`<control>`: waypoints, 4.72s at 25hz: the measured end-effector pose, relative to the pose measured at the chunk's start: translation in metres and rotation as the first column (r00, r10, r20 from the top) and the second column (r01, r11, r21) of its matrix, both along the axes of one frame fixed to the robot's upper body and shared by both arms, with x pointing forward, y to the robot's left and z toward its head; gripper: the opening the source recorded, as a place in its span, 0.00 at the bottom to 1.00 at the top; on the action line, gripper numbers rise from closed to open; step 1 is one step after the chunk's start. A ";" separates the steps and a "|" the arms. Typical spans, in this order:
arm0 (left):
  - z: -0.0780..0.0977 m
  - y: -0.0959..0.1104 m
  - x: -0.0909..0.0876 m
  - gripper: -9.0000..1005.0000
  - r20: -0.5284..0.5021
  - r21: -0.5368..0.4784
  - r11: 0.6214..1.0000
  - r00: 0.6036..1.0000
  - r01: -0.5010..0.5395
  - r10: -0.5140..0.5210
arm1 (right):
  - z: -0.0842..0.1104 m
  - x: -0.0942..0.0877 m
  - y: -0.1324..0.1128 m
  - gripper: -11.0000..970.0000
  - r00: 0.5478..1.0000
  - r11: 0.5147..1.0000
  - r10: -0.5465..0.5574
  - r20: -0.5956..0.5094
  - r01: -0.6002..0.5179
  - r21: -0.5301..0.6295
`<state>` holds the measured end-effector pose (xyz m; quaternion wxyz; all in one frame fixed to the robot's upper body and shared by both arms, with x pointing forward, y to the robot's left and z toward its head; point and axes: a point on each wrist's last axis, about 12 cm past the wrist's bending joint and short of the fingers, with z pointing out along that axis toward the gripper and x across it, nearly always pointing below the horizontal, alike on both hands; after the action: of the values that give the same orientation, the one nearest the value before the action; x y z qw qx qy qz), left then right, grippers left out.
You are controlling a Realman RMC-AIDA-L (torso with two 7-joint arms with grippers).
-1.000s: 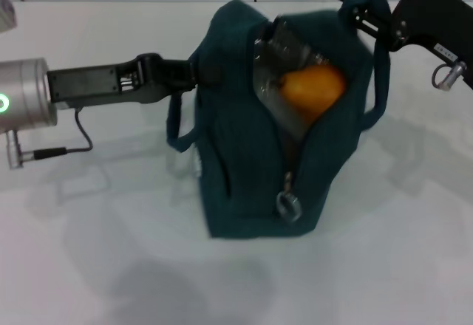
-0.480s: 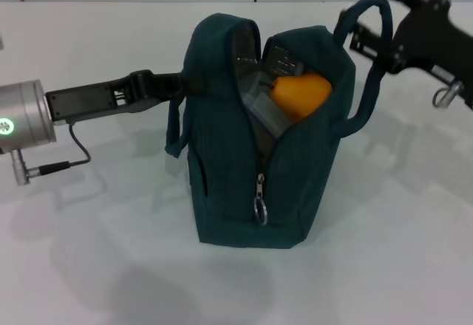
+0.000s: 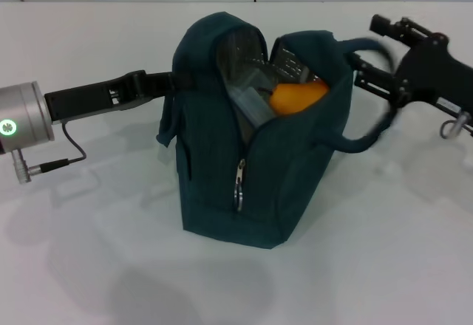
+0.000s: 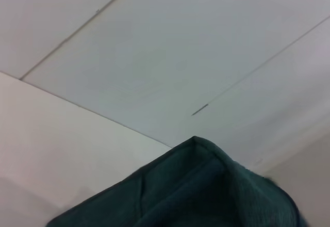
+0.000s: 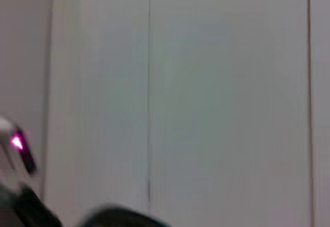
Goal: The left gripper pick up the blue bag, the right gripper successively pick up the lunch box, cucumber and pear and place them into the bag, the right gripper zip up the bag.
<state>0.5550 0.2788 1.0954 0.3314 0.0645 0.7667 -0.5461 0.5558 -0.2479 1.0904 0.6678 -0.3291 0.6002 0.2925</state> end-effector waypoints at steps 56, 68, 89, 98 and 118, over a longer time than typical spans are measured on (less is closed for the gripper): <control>-0.023 0.005 -0.023 0.07 -0.046 -0.065 0.991 0.993 -0.116 0.113 | -0.015 -0.032 0.078 0.72 0.718 0.799 0.558 -0.416 -0.600 0.036; -0.027 0.009 -0.029 0.07 -0.062 -0.064 0.990 0.991 -0.126 0.122 | -0.021 -0.028 0.072 0.71 0.771 0.858 0.478 -0.422 -0.511 0.038; -0.026 0.013 -0.028 0.07 -0.055 -0.059 0.989 0.990 -0.133 0.130 | -0.027 -0.020 0.085 0.70 0.808 0.893 0.396 -0.437 -0.449 -0.019; -0.025 0.015 -0.027 0.07 -0.048 -0.062 0.988 0.989 -0.143 0.140 | -0.029 -0.014 0.085 0.67 0.837 0.921 0.341 -0.429 -0.390 -0.029; -0.027 0.020 -0.031 0.07 -0.051 -0.061 0.986 0.987 -0.157 0.154 | -0.026 -0.009 0.081 0.60 0.856 0.947 0.295 -0.424 -0.320 0.014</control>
<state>0.5243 0.2983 1.0682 0.3572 -0.0190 0.7587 -0.5444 0.5469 -0.1671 1.0641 0.4576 -0.3688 0.6776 0.4422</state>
